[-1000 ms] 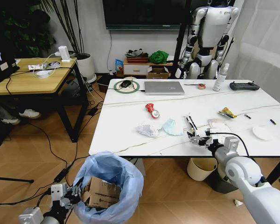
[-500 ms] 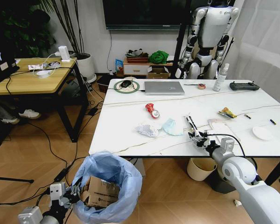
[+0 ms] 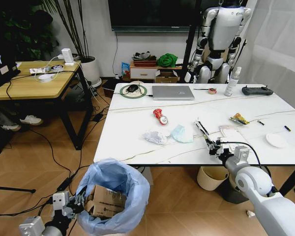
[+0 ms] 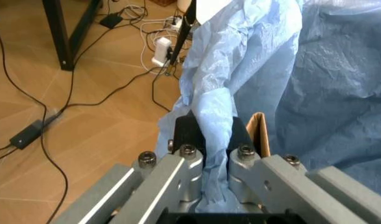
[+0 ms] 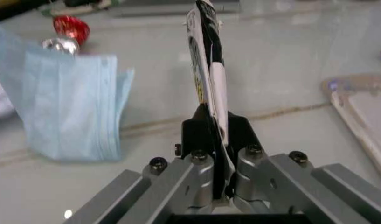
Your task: Pick up the trash bin and place the trash from the table into it.
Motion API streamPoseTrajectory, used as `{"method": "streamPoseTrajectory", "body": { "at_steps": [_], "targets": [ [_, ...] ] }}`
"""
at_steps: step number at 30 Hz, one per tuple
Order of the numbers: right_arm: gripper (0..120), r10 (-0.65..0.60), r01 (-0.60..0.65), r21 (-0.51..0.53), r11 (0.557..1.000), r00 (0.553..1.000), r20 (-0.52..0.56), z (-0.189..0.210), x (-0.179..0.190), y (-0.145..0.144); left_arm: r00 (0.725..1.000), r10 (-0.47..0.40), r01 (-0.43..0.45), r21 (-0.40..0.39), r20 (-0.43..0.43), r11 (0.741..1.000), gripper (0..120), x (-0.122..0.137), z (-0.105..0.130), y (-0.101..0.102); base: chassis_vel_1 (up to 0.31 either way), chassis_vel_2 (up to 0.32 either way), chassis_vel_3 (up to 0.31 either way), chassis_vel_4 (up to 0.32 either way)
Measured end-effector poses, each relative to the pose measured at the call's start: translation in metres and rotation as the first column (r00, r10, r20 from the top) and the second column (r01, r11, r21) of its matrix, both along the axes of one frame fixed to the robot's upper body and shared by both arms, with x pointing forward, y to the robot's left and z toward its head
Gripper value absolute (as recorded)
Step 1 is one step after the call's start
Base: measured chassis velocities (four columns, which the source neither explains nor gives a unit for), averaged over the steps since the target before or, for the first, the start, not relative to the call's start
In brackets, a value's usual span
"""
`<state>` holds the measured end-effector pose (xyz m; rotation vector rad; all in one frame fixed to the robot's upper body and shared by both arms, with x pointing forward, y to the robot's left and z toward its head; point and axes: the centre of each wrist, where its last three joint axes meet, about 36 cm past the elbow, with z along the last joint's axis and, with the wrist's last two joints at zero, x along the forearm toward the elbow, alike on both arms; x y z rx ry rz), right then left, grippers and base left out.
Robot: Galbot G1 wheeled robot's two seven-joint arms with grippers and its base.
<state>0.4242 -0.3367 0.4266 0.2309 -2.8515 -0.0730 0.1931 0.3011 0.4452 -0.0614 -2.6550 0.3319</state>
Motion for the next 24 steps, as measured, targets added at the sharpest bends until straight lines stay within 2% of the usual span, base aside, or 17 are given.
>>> {"method": "streamPoseTrajectory", "body": {
  "at_steps": [1,2,4,5,7,9,12,13,14,15,18,20,21,24],
  "targets": [
    [0,0.000,0.000,0.000,1.000,1.000,0.000,0.000,0.000,0.000,1.000,0.000,0.000,0.000,0.000,1.000,0,0.000,0.000,0.000,0.000,0.000,0.000,0.000],
    [0,0.013,-0.018,0.065,0.998,0.997,0.081,0.013,0.001,0.003,1.000,0.003,-0.003,-0.009,-0.003,1.000,0,0.000,0.000,0.000,0.000,0.000,0.000,0.000],
    [0,0.065,-0.091,0.140,0.986,0.982,0.178,0.028,0.001,0.010,1.000,0.007,-0.007,-0.015,-0.013,1.000,0,-0.001,-0.003,0.002,0.000,0.000,0.000,0.000],
    [0,0.065,-0.091,0.140,0.986,0.982,0.178,0.028,0.001,0.010,1.000,0.007,-0.007,-0.015,-0.013,1.000,0,-0.001,-0.003,0.002,0.000,0.000,0.000,0.000],
    [0,0.156,-0.207,0.179,0.962,0.952,0.264,0.035,-0.002,0.027,1.000,0.011,-0.012,-0.020,-0.029,1.000,0,-0.004,-0.006,0.003,0.000,0.000,0.000,0.000],
    [0,0.267,-0.342,0.199,0.918,0.907,0.327,0.039,-0.009,0.051,0.999,0.013,-0.013,-0.022,-0.036,1.000,0,-0.005,-0.007,0.004,0.000,0.000,0.000,0.000],
    [0,0.436,-0.553,0.236,0.799,0.804,0.405,0.043,-0.027,0.103,1.000,0.010,-0.011,-0.027,-0.030,1.000,0,-0.006,-0.002,0.002,0.000,0.000,0.000,0.000],
    [0,0.436,-0.553,0.236,0.799,0.804,0.405,0.043,-0.027,0.103,1.000,0.010,-0.011,-0.027,-0.030,1.000,0,-0.006,-0.002,0.002,0.000,0.000,0.000,0.000],
    [0,0.481,-0.609,0.246,0.754,0.767,0.425,0.040,-0.035,0.121,1.000,0.009,-0.010,-0.027,-0.027,1.000,0,-0.006,-0.001,0.001,0.000,0.000,0.000,0.000],
    [0,0.496,-0.628,0.249,0.737,0.753,0.432,0.039,-0.038,0.128,1.000,0.009,-0.010,-0.027,-0.027,1.000,0,-0.007,0.000,0.001,0.000,0.000,0.000,0.000],
    [0,0.584,-0.724,0.249,0.643,0.675,0.451,0.025,-0.056,0.167,1.000,0.012,-0.012,-0.025,-0.027,1.000,0,-0.009,0.001,0.001,0.000,0.000,0.000,0.000],
    [0,0.630,-0.761,0.241,0.602,0.639,0.443,0.015,-0.068,0.185,1.000,0.016,-0.016,-0.022,-0.026,1.000,0,-0.010,0.002,0.001,0.000,0.000,0.000,0.000],
    [0,0.630,-0.761,0.241,0.602,0.639,0.443,0.015,-0.068,0.185,1.000,0.016,-0.016,-0.022,-0.026,1.000,0,-0.010,0.002,0.001,0.000,0.000,0.000,0.000],
    [0,0.683,-0.796,0.219,0.565,0.599,0.417,-0.002,-0.083,0.201,1.000,0.019,-0.020,-0.023,-0.020,1.000,0,-0.010,0.003,0.000,0.000,0.000,0.000,0.000]
  ]
}}
